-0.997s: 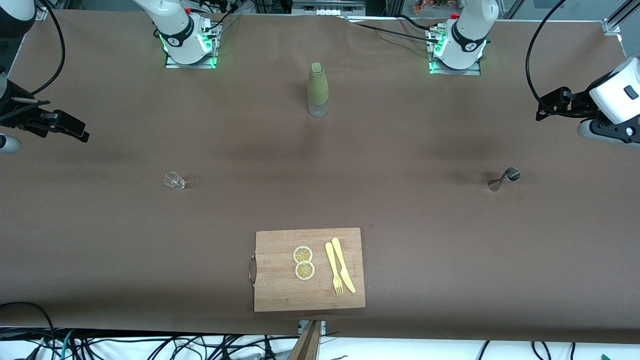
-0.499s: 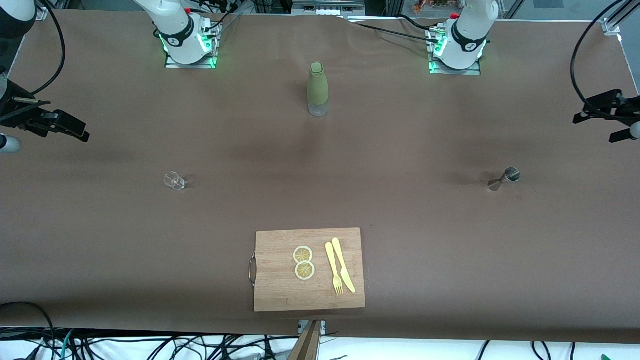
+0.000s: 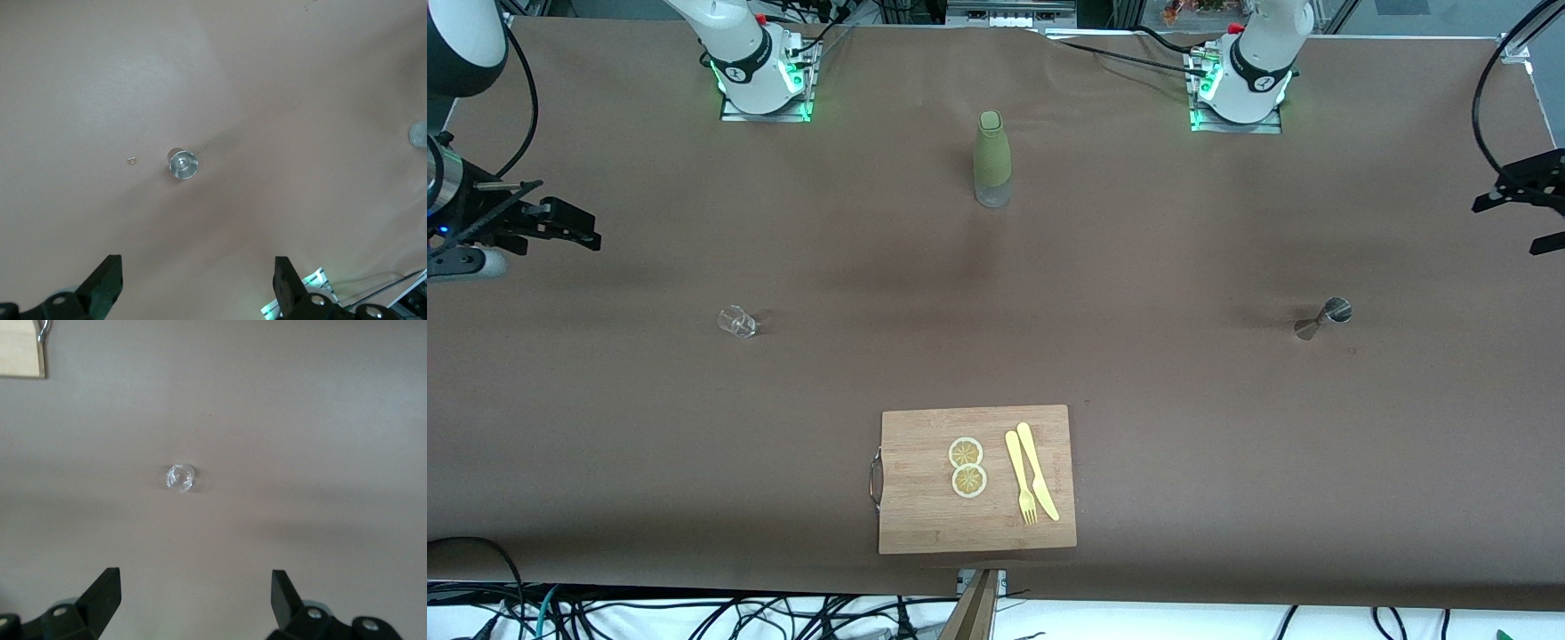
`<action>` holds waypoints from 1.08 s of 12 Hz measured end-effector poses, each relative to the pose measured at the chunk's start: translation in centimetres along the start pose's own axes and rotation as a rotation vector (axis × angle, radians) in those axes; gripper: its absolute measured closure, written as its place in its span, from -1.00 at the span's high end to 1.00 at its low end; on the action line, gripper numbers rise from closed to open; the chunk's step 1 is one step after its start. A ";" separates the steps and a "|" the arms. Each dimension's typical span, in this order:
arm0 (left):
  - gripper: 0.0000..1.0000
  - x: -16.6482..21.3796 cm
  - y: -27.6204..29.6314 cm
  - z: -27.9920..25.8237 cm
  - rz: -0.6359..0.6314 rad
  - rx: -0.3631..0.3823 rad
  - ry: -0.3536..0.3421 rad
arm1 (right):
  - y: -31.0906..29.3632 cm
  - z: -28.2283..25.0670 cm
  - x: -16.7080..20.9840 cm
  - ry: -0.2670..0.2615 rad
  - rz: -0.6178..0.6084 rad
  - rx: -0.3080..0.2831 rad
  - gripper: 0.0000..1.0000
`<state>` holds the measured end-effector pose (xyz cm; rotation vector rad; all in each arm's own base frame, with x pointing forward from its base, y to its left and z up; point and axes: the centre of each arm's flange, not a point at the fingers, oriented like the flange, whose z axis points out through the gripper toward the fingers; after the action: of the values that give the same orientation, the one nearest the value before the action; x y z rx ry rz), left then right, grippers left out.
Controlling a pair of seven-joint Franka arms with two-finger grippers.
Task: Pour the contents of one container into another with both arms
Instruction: 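Lower the right gripper toward the beaker while the left gripper approaches the jigger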
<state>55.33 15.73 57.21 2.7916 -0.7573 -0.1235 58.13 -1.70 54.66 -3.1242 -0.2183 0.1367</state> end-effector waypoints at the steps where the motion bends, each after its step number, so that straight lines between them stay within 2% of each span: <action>1: 1.00 -0.8 -0.7 -0.1 0.028 -0.002 0.004 | 0.1 0.7 0.3 -0.012 -0.065 0.002 1.00; 6: 1.00 -4.2 -3.2 -0.6 0.180 -0.032 0.029 | 3.4 3.6 0.9 -0.058 -0.380 0.027 1.00; 9: 1.00 -7.2 -5.8 -0.4 0.266 -0.076 0.105 | 4.8 5.3 1.2 -0.078 -0.538 0.054 1.00; 11: 1.00 -9.3 -8.4 0.8 0.328 -0.110 0.153 | 5.3 6.7 1.6 -0.074 -0.618 0.102 1.00; 13: 1.00 -10.6 -10.7 2.4 0.400 -0.149 0.214 | 6.0 8.6 2.1 -0.050 -0.681 0.185 1.00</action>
<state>51.00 29.51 52.34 2.4096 -1.1733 0.1802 60.30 -7.37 45.79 -2.6816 -1.1599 0.2081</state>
